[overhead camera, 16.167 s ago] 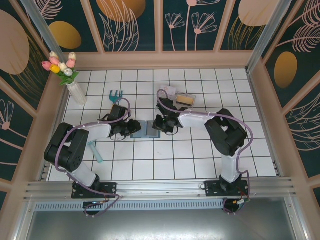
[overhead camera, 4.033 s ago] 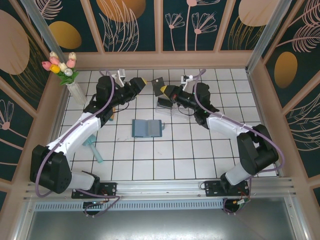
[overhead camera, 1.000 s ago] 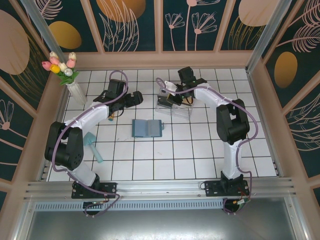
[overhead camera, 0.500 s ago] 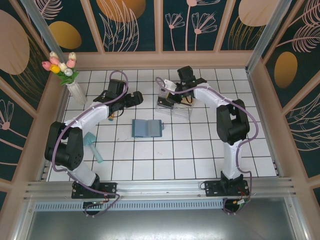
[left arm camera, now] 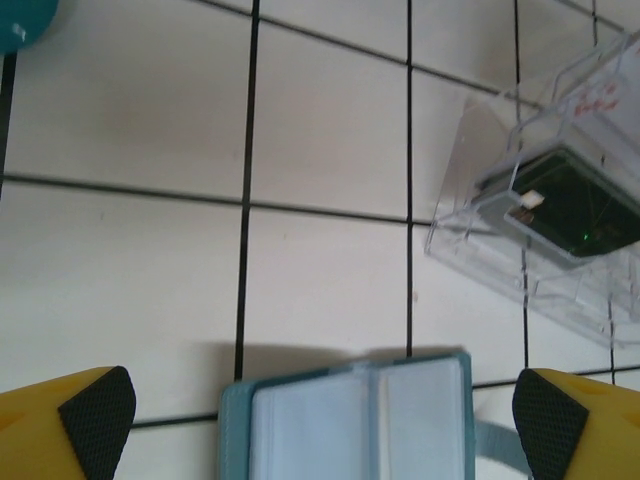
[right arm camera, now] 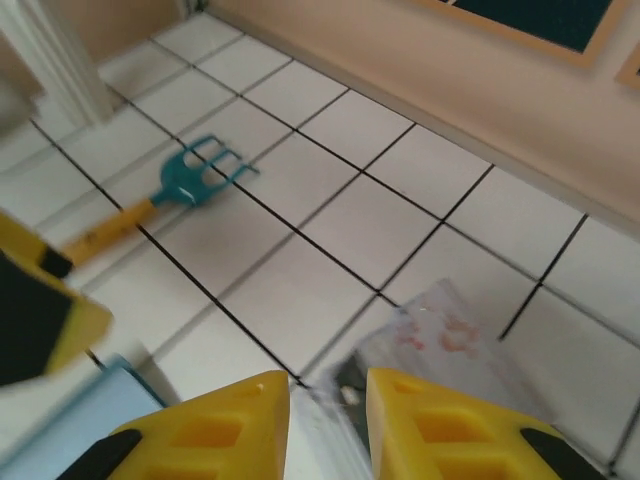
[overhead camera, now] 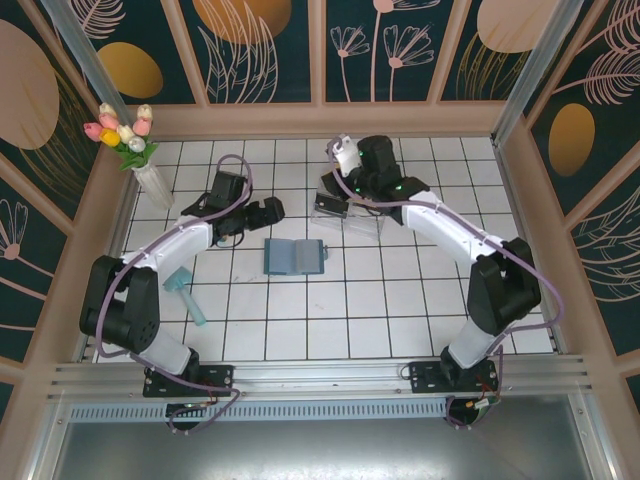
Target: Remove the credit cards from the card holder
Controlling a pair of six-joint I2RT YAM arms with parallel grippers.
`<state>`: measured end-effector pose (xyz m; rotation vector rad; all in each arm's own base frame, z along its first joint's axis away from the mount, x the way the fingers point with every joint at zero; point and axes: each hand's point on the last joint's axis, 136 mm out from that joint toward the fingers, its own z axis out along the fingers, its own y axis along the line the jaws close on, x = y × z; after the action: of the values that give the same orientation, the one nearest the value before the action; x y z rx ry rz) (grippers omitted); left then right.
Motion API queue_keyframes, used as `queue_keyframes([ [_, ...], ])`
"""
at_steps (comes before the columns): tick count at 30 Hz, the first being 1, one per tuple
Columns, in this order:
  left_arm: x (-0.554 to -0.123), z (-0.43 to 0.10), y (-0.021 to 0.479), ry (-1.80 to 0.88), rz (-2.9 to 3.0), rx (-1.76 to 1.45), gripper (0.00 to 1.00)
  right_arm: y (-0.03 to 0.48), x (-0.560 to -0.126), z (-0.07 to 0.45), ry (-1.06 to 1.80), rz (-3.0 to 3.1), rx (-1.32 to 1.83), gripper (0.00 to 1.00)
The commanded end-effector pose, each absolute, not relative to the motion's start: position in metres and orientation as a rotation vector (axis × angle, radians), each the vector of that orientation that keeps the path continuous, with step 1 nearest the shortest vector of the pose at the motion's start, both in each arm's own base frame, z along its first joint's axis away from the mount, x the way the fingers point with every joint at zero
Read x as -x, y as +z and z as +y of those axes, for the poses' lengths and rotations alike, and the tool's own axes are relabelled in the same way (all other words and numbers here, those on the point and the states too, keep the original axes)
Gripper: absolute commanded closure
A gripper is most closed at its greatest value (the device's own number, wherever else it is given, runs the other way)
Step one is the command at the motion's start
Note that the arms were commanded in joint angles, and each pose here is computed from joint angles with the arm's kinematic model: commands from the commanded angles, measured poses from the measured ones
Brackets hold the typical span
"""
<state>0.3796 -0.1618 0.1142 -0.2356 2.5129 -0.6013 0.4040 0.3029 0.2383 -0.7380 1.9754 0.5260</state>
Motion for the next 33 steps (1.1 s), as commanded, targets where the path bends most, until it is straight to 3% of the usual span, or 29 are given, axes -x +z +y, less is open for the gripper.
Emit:
queue_keyframes([
  [1,-0.357,-0.151,0.106,-0.578,2.562,0.271,0.02,0.237,-0.4,0.299,0.669,2.11,0.269,0.69],
  [6,-0.342,-0.128,0.094,-0.468,2.552,0.38,0.02,0.184,-0.383,0.298,0.687,2.348,-0.095,0.68],
  [13,-0.33,-0.128,0.072,-0.506,2.575,0.434,0.02,0.137,-0.343,0.329,0.77,2.486,-0.243,0.62],
  [15,-0.328,-0.13,0.063,-0.497,2.62,0.406,0.06,0.127,-0.335,0.336,0.776,2.505,-0.263,0.52],
  [18,-0.33,-0.129,0.058,-0.48,2.664,0.388,0.11,0.108,-0.327,0.344,0.766,2.566,-0.271,0.49],
  [27,-0.328,-0.148,0.05,-0.618,2.705,0.331,0.3,0.052,-0.313,0.344,0.699,2.764,-0.329,0.51],
  [33,-0.328,-0.156,0.046,-0.672,2.721,0.301,0.48,0.035,-0.313,0.332,0.643,2.816,-0.376,0.52],
])
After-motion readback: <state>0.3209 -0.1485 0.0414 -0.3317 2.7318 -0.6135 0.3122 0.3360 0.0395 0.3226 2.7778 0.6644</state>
